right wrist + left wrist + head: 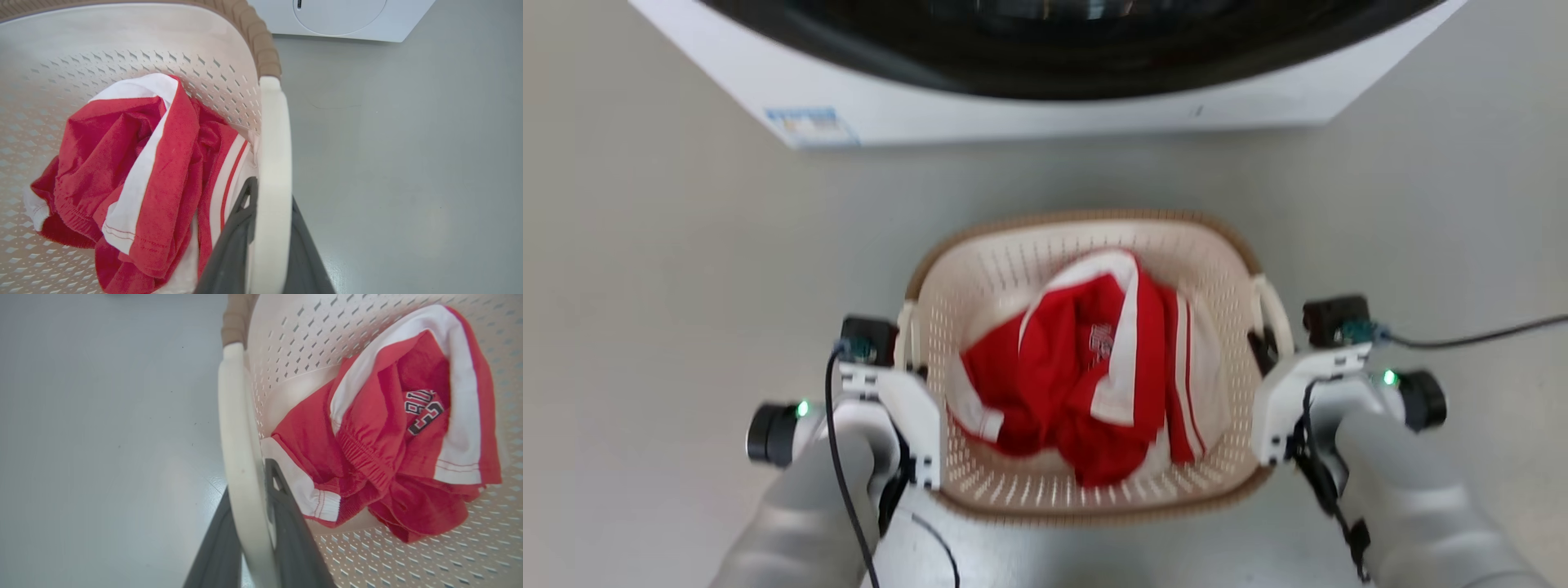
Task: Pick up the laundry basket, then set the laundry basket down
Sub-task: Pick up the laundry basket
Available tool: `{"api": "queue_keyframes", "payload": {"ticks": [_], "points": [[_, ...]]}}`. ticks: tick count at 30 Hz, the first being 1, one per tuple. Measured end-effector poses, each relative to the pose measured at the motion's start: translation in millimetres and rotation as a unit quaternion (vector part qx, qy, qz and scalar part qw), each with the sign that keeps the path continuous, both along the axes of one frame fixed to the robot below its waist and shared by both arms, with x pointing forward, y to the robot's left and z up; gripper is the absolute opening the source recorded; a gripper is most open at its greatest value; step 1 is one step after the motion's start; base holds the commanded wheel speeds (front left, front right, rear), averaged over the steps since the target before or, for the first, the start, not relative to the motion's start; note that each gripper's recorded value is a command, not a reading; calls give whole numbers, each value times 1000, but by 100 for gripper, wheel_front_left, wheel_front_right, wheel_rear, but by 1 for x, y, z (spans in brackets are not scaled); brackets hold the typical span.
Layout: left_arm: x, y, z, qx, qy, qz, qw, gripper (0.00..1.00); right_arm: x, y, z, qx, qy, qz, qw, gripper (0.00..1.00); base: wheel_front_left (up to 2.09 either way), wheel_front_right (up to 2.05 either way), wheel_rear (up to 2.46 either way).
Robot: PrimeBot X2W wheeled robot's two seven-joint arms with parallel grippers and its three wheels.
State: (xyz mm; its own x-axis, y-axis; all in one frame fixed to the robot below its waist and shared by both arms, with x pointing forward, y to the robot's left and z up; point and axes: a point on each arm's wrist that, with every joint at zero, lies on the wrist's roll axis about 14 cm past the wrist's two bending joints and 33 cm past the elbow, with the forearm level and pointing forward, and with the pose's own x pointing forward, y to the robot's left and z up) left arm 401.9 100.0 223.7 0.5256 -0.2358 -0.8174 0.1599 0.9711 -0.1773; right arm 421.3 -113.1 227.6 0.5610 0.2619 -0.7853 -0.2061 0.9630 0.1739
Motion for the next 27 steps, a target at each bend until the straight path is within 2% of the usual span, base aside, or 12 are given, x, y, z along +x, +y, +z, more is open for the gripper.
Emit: {"api": "queue_keyframes", "payload": {"ticks": [7,15,23,27], "points": [[-30,-6,30,-2,-2,-19,1000,0,-32,-4,36,2,-4,-6,1000,0,0,0,0],[-40,-15,73,1,-42,-45,998,0,-51,-10,80,1,-44,-14,999,0,0,0,0],[-64,-16,93,8,-53,-57,997,0,-81,-9,97,2,-60,-15,998,0,0,0,0],[-68,-15,104,10,-70,-62,996,0,-84,-6,106,4,-73,-11,997,0,0,0,0]]}}
